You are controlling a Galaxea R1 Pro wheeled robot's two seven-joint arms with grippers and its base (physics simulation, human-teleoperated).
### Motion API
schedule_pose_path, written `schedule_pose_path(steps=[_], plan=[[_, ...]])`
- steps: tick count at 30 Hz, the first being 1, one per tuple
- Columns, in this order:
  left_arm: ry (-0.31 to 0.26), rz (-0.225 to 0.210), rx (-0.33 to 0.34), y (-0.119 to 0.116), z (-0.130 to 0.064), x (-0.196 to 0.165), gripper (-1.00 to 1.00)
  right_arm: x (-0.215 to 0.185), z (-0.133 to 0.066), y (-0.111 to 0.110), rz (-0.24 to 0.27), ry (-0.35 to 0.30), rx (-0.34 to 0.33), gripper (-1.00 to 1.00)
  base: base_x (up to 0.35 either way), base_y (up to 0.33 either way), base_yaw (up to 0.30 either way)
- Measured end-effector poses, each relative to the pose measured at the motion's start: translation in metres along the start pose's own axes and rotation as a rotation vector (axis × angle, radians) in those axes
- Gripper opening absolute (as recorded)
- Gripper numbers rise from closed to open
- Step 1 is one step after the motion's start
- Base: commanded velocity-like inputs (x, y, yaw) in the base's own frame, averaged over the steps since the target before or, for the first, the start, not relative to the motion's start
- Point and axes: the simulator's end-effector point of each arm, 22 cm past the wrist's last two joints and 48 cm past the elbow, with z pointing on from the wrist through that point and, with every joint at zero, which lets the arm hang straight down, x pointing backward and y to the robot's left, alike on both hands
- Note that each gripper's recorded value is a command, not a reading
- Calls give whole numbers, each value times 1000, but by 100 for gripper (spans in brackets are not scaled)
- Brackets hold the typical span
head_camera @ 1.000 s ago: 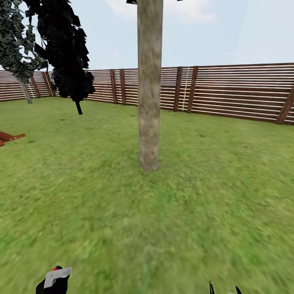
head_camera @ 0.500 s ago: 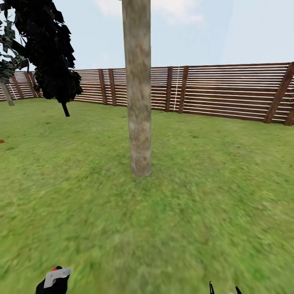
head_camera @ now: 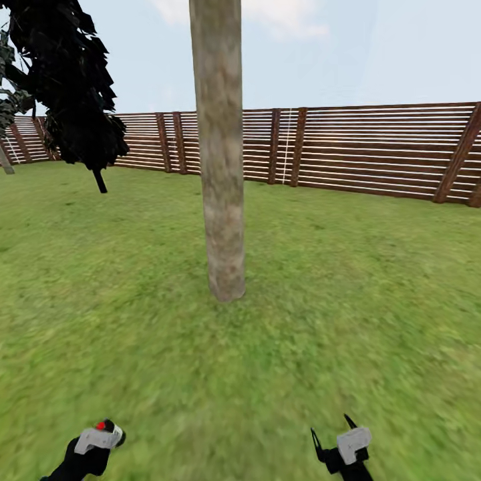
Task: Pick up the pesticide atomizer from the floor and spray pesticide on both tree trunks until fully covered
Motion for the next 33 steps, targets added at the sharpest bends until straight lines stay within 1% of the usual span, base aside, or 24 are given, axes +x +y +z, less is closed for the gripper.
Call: schedule_pose_path(steps=[1,2,3,4,5,6,7,8,10,12,13,14,15,16,17,19,21,22,24,26,28,33], plan=[[-10,22,43,-2,2,-10,-100,-5,9,14,-33,14,-48,100,339,-81,0],[-23,47,95,-6,5,-23,-100,-15,22,33,-85,27,-115,100,339,-81,0],[-26,67,127,-9,6,-29,-100,-23,30,44,-117,31,-155,100,339,-81,0],[-22,105,176,-15,7,-36,-100,-37,40,61,-162,27,-220,100,339,-81,0],[-5,150,230,-23,8,-39,-100,-50,47,76,-195,19,-280,100,339,-81,0],[23,194,290,-33,9,-39,-100,-63,53,88,-217,11,-338,100,339,-81,0],[58,237,361,-45,9,-40,-100,-80,55,107,-229,2,-418,100,339,-81,0],[80,263,414,-53,9,-43,-100,-92,55,122,-232,2,-480,100,339,-81,0],[94,299,502,-64,7,-58,-100,-116,56,139,-237,5,-580,100,339,-81,0],[100,349,613,-77,3,-78,-100,-144,57,155,-237,8,-692,100,339,-81,0],[101,365,645,-80,2,-86,-100,-152,57,160,-237,9,-724,100,339,-81,0],[96,385,680,-82,1,-101,-100,-166,58,164,-237,7,-761,100,306,-123,0],[168,399,719,-79,1,-121,-100,-200,55,169,-243,-7,-839,100,298,-132,0],[174,433,723,-76,0,-136,-100,-216,50,167,-257,-25,-867,100,294,-137,0],[178,487,739,-74,-8,-149,-100,-229,44,167,-261,-26,-900,100,294,-138,0],[163,558,760,-70,-24,-172,-100,-241,39,168,-253,-25,-916,100,296,-139,0],[158,593,779,-71,-33,-180,-100,-254,36,175,-241,-42,-925,100,299,-138,0],[156,603,771,-70,-33,-183,-100,-259,36,177,-243,-49,-926,100,301,-133,0],[163,626,775,-72,-33,-182,-100,-264,29,191,-283,-58,-961,100,301,-130,0],[183,653,792,-78,-34,-176,-100,-264,23,204,-300,-42,-989,100,302,-129,0],[198,664,804,-81,-35,-169,-100,-263,21,209,-304,-29,-1000,100,302,-127,0],[205,669,812,-83,-35,-165,-100,-261,20,210,-302,-21,-1004,100,303,-116,0]])
